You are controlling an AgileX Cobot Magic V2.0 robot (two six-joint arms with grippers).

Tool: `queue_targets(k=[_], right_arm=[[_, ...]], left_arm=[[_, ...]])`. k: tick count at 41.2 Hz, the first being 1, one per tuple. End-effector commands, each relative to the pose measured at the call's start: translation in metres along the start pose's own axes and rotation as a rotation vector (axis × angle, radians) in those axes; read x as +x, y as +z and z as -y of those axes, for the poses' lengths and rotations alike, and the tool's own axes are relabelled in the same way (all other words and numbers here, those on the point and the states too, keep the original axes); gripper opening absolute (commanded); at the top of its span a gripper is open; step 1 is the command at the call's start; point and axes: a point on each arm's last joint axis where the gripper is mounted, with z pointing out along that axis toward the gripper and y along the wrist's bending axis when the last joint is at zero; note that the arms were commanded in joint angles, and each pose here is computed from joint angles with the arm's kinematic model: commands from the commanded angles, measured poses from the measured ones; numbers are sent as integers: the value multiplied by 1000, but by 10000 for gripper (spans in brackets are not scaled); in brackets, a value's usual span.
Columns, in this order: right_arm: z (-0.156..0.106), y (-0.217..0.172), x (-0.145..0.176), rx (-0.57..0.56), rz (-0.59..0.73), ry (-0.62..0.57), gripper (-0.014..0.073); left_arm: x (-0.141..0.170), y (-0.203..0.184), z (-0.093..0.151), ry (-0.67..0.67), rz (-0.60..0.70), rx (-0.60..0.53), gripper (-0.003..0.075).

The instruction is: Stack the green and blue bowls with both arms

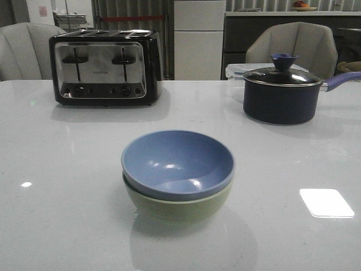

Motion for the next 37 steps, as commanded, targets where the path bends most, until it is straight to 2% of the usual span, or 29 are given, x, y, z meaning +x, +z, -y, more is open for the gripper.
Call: queue_targets(k=[1, 37], right_arm=[[1, -2, -12, 15, 133, 5, 27], [1, -2, -12, 14, 137, 53, 27]], left_arm=[[-9, -2, 0, -14, 110, -3, 93], [-9, -2, 0, -14, 110, -3, 93]])
